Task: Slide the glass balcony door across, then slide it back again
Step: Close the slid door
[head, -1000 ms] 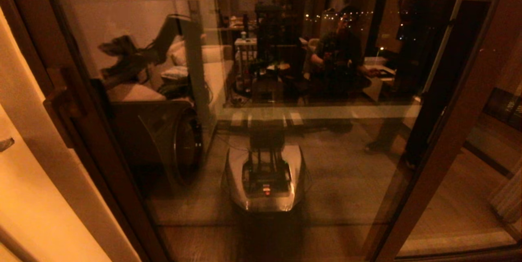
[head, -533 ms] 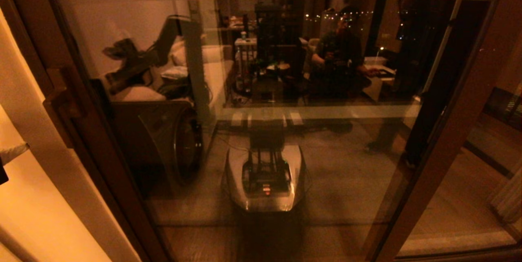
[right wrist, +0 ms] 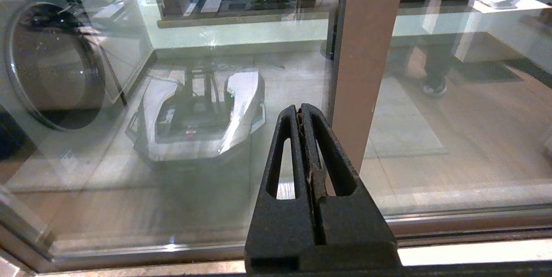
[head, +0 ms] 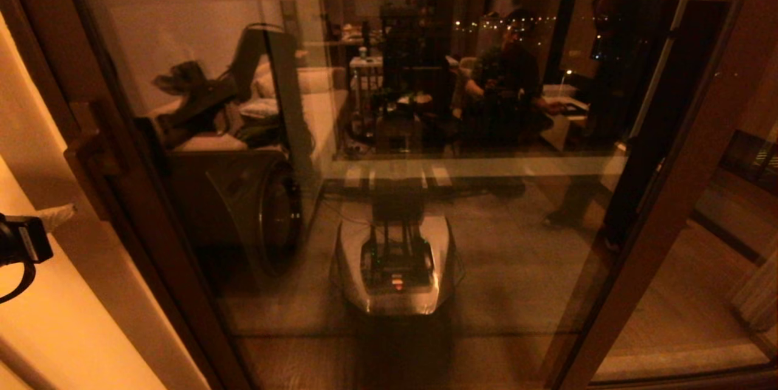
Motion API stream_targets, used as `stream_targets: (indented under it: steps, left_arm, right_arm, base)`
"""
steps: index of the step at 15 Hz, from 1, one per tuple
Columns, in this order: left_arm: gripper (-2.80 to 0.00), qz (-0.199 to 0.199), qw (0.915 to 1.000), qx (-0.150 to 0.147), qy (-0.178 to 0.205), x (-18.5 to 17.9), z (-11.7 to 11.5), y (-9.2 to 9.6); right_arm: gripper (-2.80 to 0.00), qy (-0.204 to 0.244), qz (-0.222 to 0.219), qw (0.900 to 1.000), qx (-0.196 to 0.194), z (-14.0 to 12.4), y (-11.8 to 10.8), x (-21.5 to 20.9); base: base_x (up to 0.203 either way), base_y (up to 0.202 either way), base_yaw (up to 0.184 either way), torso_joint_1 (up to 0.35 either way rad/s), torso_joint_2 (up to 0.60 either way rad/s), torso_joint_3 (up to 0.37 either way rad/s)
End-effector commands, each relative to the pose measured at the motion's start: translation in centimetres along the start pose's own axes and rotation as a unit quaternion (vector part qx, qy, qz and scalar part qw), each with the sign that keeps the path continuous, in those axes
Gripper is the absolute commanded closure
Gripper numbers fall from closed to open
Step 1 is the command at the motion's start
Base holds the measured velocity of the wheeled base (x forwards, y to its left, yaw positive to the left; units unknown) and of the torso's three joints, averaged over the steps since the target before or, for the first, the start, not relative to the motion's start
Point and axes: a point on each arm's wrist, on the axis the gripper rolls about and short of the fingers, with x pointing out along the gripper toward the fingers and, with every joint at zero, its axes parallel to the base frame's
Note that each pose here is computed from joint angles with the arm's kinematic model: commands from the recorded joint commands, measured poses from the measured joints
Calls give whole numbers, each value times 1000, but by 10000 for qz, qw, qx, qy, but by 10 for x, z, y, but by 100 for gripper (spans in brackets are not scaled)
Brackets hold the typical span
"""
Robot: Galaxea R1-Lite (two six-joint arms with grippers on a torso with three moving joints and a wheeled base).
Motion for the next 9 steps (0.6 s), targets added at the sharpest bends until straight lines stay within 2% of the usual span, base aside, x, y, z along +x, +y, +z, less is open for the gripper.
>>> stream_targets:
  steps: [1,3,9]
  left_arm:
    - [0,149,9997,126,-159,20,-8,8]
    - [0,299,9992,142,-206,23,-10,11]
    - [0,185,9997,105,-71,33,-19,10]
  right_arm:
    - [0,6,-3,10000,-2,0,0,0]
    - [0,9,3,10000,-2,0,0,0]
    - [0,4,3,10000,-2,0,0,0]
  base:
    - [0,0,0,0,0,0]
    - [0,0,0,0,0,0]
    - [0,0,0,0,0,0]
